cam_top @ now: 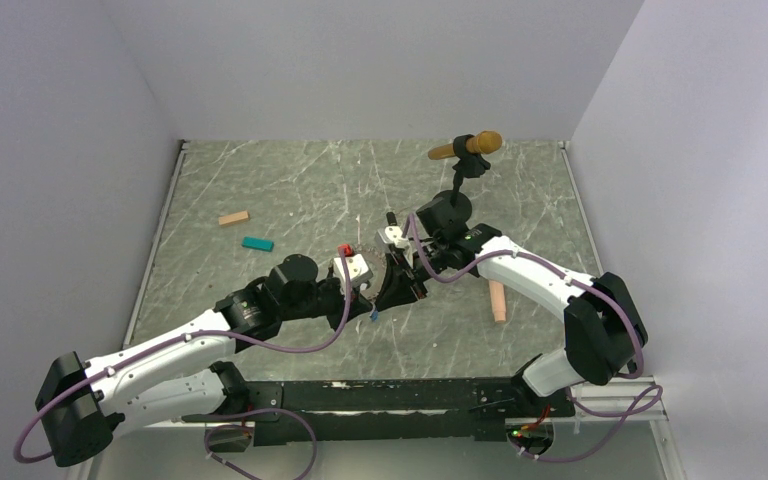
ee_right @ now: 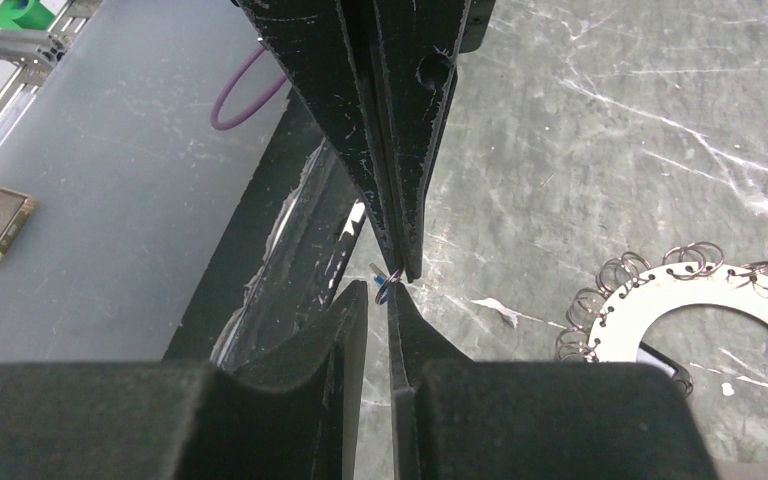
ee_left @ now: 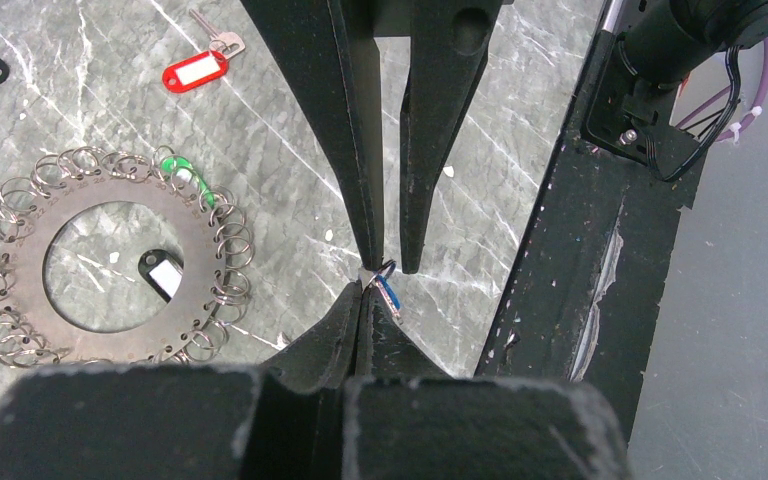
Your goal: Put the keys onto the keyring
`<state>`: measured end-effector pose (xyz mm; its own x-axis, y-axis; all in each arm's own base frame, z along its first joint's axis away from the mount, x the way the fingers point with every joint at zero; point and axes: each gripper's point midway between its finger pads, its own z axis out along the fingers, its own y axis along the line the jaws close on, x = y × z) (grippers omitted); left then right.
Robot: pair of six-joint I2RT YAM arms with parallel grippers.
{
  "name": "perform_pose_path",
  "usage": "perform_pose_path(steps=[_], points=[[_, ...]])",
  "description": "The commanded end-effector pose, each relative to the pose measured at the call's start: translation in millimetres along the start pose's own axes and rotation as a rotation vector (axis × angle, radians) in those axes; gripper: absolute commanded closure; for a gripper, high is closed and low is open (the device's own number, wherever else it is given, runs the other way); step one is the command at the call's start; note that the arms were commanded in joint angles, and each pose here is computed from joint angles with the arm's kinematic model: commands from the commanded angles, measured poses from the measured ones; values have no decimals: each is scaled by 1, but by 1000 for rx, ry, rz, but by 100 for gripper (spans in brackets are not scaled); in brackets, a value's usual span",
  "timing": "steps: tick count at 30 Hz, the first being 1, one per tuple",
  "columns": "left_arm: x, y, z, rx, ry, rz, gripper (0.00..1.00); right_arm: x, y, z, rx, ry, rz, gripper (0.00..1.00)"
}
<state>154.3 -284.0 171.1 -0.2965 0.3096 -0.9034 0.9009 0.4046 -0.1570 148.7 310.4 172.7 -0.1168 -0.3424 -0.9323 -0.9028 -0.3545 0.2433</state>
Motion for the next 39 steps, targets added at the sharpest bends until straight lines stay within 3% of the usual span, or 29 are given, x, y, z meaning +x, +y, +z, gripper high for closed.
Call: perform_pose_path(steps=[1, 14, 25, 27, 32, 35, 39], points=[[-23, -5, -1, 20, -56, 4, 100, -10, 0, 1, -11, -9, -52, 83], [-23, -7, 1, 28, -55, 0, 100, -9, -11, 2, 43, -1, -26, 83], [-23, -7, 0, 28, -52, -3, 100, -7, -10, 4, 30, 7, -21, 93], [-23, -7, 0, 27, -53, -5, 100, -6, -9, 4, 26, 9, -26, 100], [-26, -6, -5, 15, -75, -12, 99, -6, -5, 4, 9, 7, -34, 100], [-31, -4, -18, -8, -127, -9, 68, -7, -2, 3, -4, 5, -59, 100], [-39, 2, -49, -73, -252, 21, 48, -9, 10, 2, -56, -19, -136, 100]])
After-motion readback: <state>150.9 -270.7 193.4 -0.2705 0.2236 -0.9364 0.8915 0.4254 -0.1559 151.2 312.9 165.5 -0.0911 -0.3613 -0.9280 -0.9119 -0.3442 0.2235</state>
